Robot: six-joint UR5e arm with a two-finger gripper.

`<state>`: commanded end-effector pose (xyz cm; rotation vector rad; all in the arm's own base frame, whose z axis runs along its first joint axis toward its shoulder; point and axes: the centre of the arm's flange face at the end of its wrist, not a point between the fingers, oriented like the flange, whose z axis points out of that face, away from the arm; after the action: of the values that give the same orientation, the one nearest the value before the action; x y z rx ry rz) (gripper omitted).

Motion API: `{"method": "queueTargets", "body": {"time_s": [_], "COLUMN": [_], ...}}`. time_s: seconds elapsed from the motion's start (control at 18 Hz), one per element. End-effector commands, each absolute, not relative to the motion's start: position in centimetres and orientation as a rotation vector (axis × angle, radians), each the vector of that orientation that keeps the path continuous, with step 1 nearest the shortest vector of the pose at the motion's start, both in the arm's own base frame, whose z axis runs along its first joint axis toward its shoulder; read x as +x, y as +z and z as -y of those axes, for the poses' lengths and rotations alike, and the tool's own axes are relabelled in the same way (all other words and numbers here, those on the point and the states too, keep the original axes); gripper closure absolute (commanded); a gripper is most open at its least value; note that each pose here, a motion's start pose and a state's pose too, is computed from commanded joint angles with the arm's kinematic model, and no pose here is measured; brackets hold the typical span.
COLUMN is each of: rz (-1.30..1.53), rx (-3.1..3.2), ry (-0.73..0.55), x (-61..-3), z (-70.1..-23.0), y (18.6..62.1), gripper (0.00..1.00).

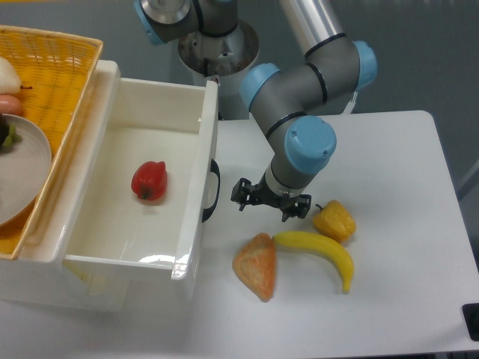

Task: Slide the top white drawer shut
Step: 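Lower the gripper beside the drawer front near its black handle, then push the drawer front with the gripper, sliding the drawer inward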

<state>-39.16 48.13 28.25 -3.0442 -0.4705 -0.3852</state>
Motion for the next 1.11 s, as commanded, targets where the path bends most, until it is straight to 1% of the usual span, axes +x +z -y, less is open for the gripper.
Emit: {"method": "queueTargets", "body": {"time_s": [0.78, 1.11], "rz": [0.455, 0.456], "rx": [-3.042, -3.021], "ry": [-0.432, -0.475], "x": [-37.9, -37.4], "z": [-48.9, -49.1], "y": [27.8, 28.1], "gripper": [0.0, 0.0]}}
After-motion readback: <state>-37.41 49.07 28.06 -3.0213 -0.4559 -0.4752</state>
